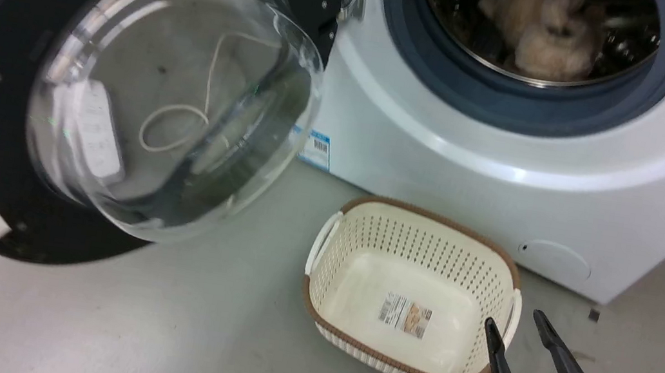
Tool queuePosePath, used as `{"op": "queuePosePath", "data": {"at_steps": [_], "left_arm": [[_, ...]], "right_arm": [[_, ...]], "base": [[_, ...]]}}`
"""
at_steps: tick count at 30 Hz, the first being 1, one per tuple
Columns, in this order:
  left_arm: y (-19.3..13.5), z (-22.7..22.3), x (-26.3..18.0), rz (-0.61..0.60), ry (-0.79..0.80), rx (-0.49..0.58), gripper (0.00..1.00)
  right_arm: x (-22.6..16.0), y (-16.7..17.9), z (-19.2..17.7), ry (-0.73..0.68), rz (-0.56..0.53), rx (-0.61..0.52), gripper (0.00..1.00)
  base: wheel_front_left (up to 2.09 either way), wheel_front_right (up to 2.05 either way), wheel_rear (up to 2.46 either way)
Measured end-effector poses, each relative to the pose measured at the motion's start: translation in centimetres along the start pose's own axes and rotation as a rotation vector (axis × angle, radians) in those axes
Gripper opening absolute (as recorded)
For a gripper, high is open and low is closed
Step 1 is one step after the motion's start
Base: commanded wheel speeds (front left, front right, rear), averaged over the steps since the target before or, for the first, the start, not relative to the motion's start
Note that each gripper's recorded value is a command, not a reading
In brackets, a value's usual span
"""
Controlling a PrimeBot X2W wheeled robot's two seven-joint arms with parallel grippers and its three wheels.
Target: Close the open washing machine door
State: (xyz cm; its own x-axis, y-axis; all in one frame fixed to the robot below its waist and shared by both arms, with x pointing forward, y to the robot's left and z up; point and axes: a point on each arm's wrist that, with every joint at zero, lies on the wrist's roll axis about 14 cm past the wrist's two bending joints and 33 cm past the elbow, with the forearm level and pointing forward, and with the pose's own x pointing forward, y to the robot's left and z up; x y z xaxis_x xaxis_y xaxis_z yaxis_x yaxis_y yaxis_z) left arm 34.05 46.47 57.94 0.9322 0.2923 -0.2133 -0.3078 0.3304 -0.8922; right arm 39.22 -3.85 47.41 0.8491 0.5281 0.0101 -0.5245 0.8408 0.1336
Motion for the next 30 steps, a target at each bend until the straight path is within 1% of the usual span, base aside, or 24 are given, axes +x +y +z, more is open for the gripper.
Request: {"op": "queuePosePath", "data": {"at_steps": [3, 8, 13, 15, 20, 23, 26, 30], "left_arm": [[-0.2, -1.7, -1.0, -0.045, 0.07, -0.011, 0.0], [-1.1, -5.9, -3.1, -0.164, 0.187, -0.065, 0.0], [-1.1, -10.5, -5.5, -0.228, 0.288, -0.096, 0.0], [-1.3, -12.4, -6.4, -0.249, 0.331, -0.093, 0.0], [-1.6, -17.1, -8.0, -0.281, 0.46, -0.092, 0.0], [-2.4, -19.9, -8.5, -0.301, 0.534, -0.09, 0.0], [-3.7, -23.6, -8.9, -0.339, 0.622, -0.147, 0.0], [-5.3, -29.2, -9.7, -0.37, 0.759, -0.188, 0.0]], "right_arm": [[-0.1, 0.4, 0.9, -0.024, -0.004, 0.0, 1.0], [-0.6, 0.8, 2.1, -0.057, -0.023, 0.001, 1.0], [-1.2, 1.7, 3.1, -0.084, -0.024, -0.004, 1.0], [-1.6, 1.8, 3.3, -0.09, -0.031, -0.007, 1.0], [-2.8, 0.5, 3.7, -0.101, -0.083, -0.027, 1.0], [-3.6, -0.5, 3.8, -0.102, -0.12, -0.036, 1.0], [-4.3, -1.4, 3.7, -0.1, -0.153, -0.045, 1.0], [-5.4, -2.8, 3.5, -0.094, -0.205, -0.047, 1.0]], "base": [[0.0, 0.0, 0.0], [0.0, 0.0, 0.0], [0.0, 0.0, 0.0], [0.0, 0.0, 0.0], [0.0, 0.0, 0.0], [0.0, 0.0, 0.0], [0.0, 0.0, 0.0], [0.0, 0.0, 0.0]]}}
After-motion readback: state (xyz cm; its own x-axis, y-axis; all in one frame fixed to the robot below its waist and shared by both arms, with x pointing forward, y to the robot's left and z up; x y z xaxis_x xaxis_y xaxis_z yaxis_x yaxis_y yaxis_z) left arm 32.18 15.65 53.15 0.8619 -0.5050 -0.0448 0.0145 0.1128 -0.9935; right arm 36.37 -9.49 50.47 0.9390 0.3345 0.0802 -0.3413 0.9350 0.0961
